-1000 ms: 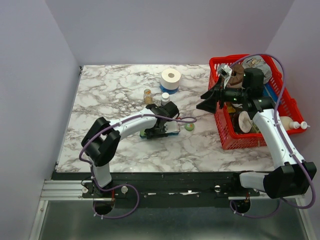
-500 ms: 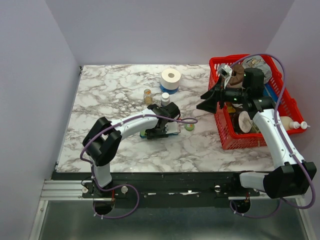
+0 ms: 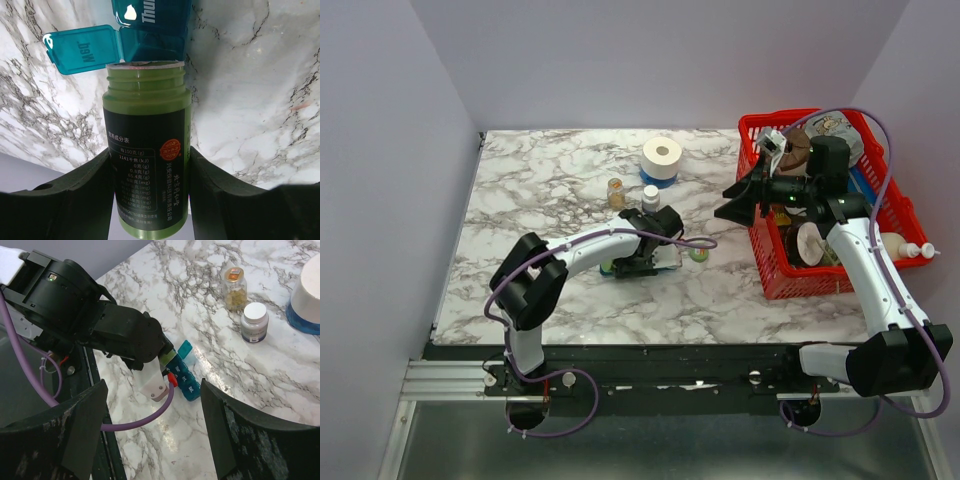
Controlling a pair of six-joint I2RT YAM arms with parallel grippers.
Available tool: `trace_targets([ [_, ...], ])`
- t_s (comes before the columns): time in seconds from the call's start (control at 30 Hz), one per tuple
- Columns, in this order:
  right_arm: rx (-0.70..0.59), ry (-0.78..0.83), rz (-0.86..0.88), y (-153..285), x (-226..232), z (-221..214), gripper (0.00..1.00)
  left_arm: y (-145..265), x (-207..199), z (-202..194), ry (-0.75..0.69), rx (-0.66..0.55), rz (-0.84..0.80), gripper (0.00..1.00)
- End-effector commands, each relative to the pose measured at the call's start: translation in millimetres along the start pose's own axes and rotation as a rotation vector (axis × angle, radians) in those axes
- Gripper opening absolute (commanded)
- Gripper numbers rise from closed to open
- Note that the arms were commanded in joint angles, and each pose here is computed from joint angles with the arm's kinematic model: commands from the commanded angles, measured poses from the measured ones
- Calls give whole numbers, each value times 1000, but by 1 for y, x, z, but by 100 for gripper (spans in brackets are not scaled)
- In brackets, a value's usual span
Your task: Sort the pills into containers
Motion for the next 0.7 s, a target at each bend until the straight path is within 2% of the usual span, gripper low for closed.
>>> trace_targets([
  [0.0, -5, -9, 33, 1, 0, -3, 84, 3, 1, 3, -16, 36, 26, 0],
  [0.67, -13, -9, 33, 4, 0, -3, 84, 3, 3, 5, -21, 53, 24, 0],
])
Point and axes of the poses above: each gripper's point midway between its finger pads, its own y axis back along the fingers, its own x axis along the line the jaws close on, z = x × y, the point moved 10 cm from there along y, back along the fingers, and after that the axes turned 5 degrees about -y, right-handed, at the moved point
